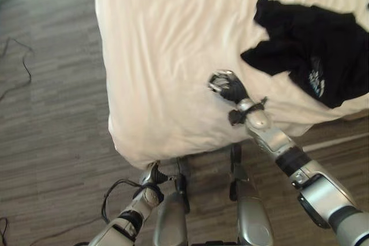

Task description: Tidy up the quilt and then pick up the clothes from the bed and put them into the laundry hamper.

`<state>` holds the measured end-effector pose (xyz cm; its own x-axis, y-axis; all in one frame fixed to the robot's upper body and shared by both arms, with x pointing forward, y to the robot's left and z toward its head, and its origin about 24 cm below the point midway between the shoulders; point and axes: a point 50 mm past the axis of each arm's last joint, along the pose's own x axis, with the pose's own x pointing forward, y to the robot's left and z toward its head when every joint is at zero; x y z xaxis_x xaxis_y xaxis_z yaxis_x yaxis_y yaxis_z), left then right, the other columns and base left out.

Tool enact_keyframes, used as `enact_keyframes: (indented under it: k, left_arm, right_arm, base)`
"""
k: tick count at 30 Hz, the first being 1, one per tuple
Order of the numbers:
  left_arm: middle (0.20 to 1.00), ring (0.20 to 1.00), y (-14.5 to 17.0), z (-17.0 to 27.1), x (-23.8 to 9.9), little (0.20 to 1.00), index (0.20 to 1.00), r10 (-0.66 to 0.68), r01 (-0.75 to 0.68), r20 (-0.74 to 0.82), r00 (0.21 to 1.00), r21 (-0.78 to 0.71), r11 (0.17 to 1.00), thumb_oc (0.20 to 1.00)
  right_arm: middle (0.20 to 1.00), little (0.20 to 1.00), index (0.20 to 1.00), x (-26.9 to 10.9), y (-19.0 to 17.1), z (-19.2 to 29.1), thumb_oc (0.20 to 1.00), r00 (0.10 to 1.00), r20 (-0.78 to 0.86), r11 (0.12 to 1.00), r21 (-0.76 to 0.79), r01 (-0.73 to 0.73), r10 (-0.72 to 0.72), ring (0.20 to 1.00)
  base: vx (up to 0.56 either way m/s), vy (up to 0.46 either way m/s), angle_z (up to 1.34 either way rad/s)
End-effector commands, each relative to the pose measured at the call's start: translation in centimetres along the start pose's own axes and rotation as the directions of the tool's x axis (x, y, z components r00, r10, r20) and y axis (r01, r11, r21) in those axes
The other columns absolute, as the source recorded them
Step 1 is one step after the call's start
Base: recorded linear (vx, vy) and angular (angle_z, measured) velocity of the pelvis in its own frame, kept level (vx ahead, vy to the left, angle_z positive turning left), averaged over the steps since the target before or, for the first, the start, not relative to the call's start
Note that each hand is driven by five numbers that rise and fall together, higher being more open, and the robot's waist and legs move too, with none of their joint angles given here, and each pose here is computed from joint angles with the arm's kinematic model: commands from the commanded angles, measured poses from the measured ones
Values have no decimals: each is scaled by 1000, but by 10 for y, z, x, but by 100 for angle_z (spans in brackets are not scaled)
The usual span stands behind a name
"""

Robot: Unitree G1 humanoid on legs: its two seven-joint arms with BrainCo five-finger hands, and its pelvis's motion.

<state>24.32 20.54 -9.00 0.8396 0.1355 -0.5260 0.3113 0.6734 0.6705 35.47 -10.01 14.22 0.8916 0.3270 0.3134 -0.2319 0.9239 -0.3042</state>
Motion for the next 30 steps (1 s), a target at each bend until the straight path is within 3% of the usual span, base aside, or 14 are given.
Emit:
enact_keyframes:
  k: [1, 4, 5, 8, 9, 13, 14, 15, 20, 25, 30]
  left_arm:
    - [1000, 1000, 9, -11, -3, 1000, 1000, 36, -36, -13, 999, -2, 999, 1000]
    - [1000, 1000, 1, -19, -8, 1000, 1000, 2, -2, -36, 999, 4, 1000, 1000]
    - [1000, 1000, 1, -19, -8, 1000, 1000, 2, -2, -36, 999, 5, 1000, 1000]
    - [1000, 1000, -7, -36, -14, 1000, 1000, -37, 38, -106, 994, 11, 999, 1000]
    - [1000, 1000, -15, -49, -20, 1000, 1000, -61, 60, -169, 984, -12, 998, 1000]
    - [1000, 1000, -39, -64, -35, 1000, 1000, -129, 122, -233, 964, -44, 992, 1000]
    - [1000, 1000, -44, -65, -37, 1000, 1000, -142, 135, -238, 961, -45, 990, 1000]
    - [1000, 1000, -49, -66, -39, 1000, 1000, -157, 148, -244, 957, -56, 987, 1000]
    - [1000, 1000, -60, -74, -47, 1000, 1000, -177, 152, -290, 940, -107, 983, 1000]
    - [1000, 1000, -56, -57, -38, 1000, 1000, -124, 88, -239, 963, -155, 984, 1000]
    - [1000, 1000, -61, -29, -28, 1000, 1000, -135, 109, -154, 979, -165, 980, 1000]
  right_arm:
    - [200, 200, 200, -46, -42, -46, 200, 956, -185, 973, 1, 232, -228, 200]
    - [200, 200, 200, -124, -58, -101, 200, 829, -431, 906, 56, 420, -357, 200]
    - [200, 200, 200, -125, -58, -101, 200, 828, -432, 906, 57, 420, -357, 200]
    - [200, 200, 200, -216, -59, -148, 200, 602, -691, 822, 19, 569, -401, 200]
    - [200, 200, 200, -264, -46, -166, 200, 459, -808, 794, -17, 608, -369, 200]
    - [200, 200, 200, -307, -27, -179, 200, 317, -899, 805, -63, 590, -302, 200]
    - [533, 533, 533, -314, -20, -183, 533, 282, -919, 817, -70, 572, -276, 533]
    - [1000, 1000, 1000, -323, -10, -187, 1000, 235, -944, 840, -74, 538, -234, 1000]
    - [1000, 1000, 1000, -361, 28, -196, 1000, 46, -996, 956, -56, 288, -72, 1000]
    - [1000, 1000, 1000, -350, 27, -198, 1000, 73, -996, 996, -43, 77, -48, 1000]
    - [1000, 1000, 1000, -339, 21, -200, 1000, 103, -992, 997, -71, -35, -67, 1000]
  base:
    - [18, 53, -18]
    - [78, 55, -2]
    - [99, 25, -6]
    - [152, 24, -15]
    - [145, 32, -27]
    - [56, -48, -122]
    - [98, -85, -230]
    - [105, -86, -235]
    - [225, -348, -204]
    - [190, -224, -149]
    - [317, 65, -133]
